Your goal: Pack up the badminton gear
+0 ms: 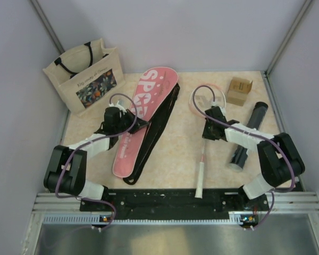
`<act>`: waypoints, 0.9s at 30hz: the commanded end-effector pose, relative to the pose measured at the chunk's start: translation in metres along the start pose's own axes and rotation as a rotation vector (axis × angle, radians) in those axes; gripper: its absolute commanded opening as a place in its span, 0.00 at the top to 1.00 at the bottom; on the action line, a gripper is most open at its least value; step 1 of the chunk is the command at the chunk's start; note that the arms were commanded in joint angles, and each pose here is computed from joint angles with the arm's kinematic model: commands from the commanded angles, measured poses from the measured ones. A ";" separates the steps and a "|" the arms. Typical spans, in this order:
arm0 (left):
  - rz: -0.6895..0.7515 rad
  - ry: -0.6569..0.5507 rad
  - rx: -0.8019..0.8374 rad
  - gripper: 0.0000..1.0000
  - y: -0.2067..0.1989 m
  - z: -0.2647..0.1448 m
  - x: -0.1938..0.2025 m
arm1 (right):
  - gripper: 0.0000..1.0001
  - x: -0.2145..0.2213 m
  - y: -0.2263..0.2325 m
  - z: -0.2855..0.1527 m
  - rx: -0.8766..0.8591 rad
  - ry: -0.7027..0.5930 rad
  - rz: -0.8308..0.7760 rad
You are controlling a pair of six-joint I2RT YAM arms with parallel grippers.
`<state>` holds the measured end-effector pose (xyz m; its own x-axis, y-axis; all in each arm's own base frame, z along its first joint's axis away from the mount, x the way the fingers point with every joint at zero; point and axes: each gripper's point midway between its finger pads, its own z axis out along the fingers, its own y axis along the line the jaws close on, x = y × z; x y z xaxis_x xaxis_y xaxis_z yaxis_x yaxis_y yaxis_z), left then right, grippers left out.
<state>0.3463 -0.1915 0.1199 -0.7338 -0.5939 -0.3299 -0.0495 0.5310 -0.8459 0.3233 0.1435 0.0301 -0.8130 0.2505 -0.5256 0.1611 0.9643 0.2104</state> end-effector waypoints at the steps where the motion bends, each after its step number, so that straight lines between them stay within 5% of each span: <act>1: 0.070 -0.071 0.127 1.00 -0.042 0.006 -0.027 | 1.00 -0.011 0.016 -0.037 -0.090 -0.063 -0.011; 12: 0.126 -0.059 0.143 1.00 -0.050 0.014 -0.024 | 1.00 0.018 0.081 -0.086 -0.244 -0.068 -0.098; 27: 0.165 -0.033 0.136 1.00 -0.049 0.013 -0.013 | 1.00 0.058 0.140 -0.084 -0.294 0.004 -0.171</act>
<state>0.3562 -0.2118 0.1312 -0.7429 -0.5327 -0.4053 0.0597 0.5503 -0.8328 0.2388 0.2545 0.0680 -0.8551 0.0577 -0.5152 -0.1040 0.9545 0.2794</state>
